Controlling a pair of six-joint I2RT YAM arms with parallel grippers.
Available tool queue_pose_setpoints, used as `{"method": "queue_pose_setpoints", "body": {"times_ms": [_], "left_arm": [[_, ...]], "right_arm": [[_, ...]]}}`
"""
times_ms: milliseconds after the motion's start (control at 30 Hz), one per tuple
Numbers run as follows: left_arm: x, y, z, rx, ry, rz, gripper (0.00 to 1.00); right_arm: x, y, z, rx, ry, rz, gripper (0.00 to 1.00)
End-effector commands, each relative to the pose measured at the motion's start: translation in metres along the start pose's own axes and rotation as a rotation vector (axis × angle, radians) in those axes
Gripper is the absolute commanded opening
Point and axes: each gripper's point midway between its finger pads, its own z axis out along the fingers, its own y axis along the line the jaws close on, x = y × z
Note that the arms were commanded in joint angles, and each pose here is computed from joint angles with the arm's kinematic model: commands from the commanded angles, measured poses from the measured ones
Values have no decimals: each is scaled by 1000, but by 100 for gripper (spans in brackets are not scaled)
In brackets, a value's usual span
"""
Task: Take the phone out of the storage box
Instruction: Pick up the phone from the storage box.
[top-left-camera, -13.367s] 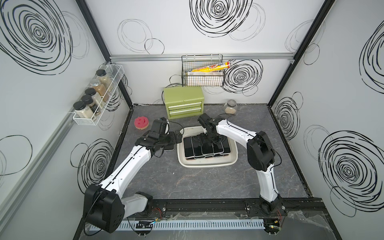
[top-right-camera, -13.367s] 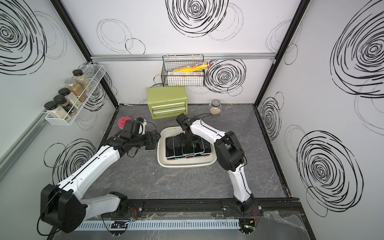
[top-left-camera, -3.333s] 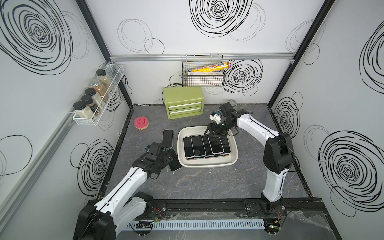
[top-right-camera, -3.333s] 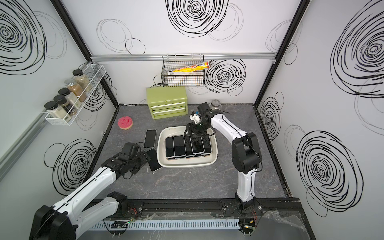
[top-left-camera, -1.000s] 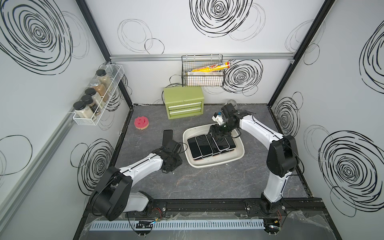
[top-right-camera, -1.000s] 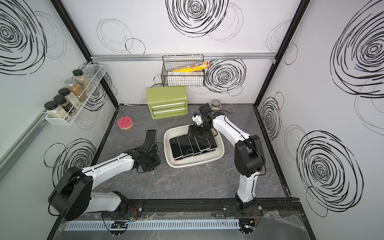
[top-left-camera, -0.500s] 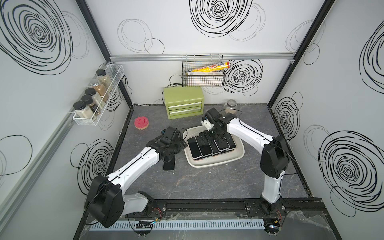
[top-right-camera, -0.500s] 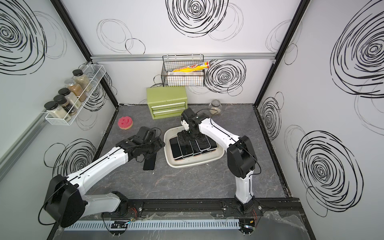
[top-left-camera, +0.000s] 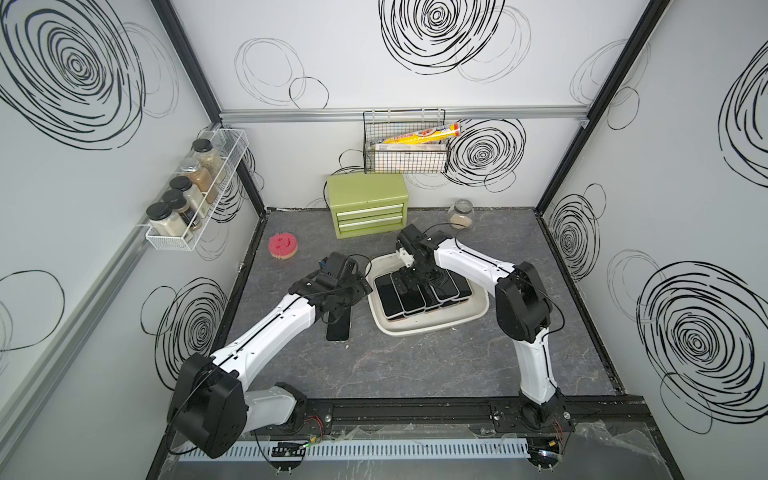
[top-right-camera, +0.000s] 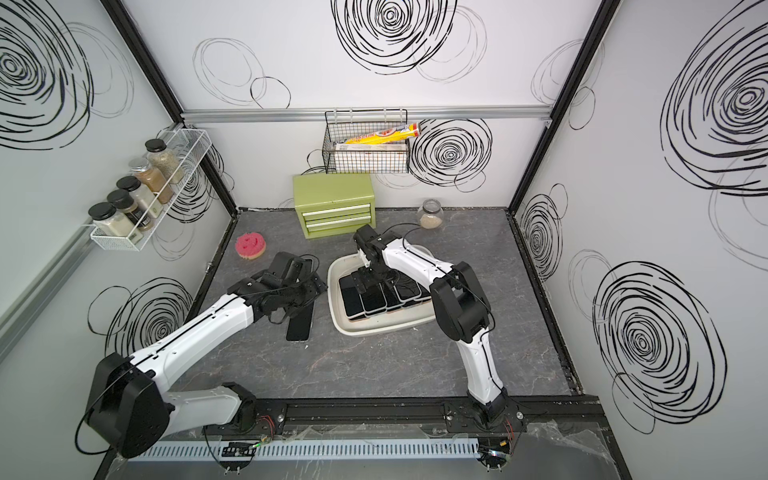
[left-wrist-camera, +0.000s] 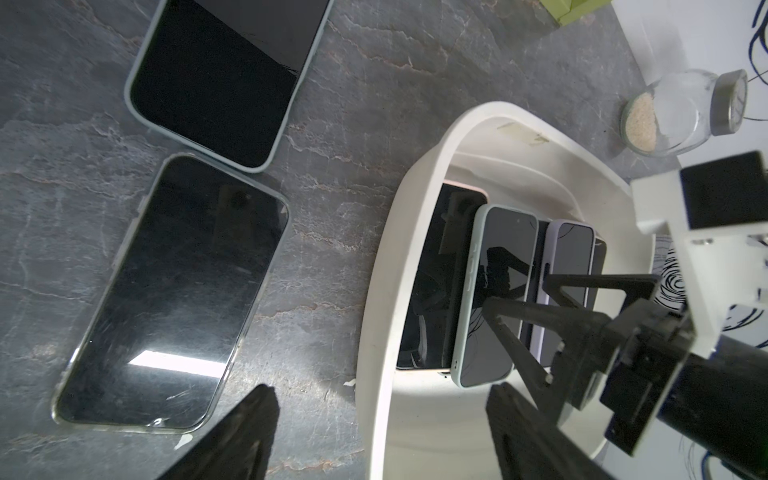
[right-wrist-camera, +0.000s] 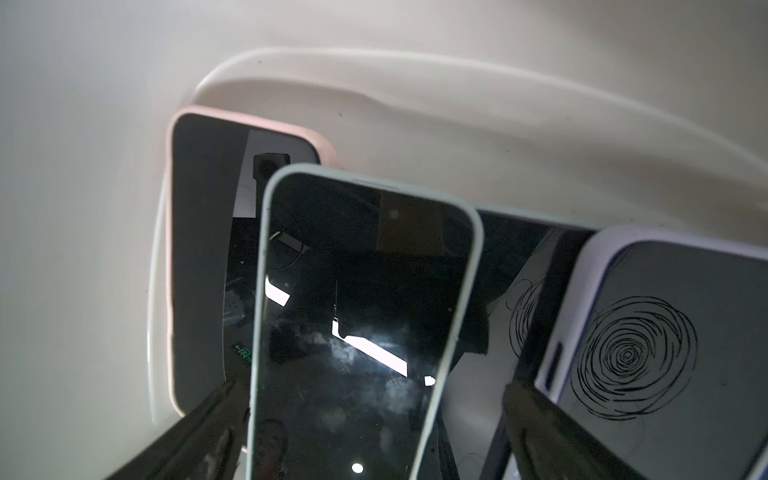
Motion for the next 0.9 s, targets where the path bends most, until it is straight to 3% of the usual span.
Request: {"method": "queue_pose_setpoints", "body": {"times_ms": [0,867], "left_arm": [[-1,1,-4,20,-7,13,86],[-3,21,-2,20,-6,-29,86]], "right_arm": [[-10,7,-3,-10,-28,-5,100],[9,4,37,55,71,-46,100]]}}
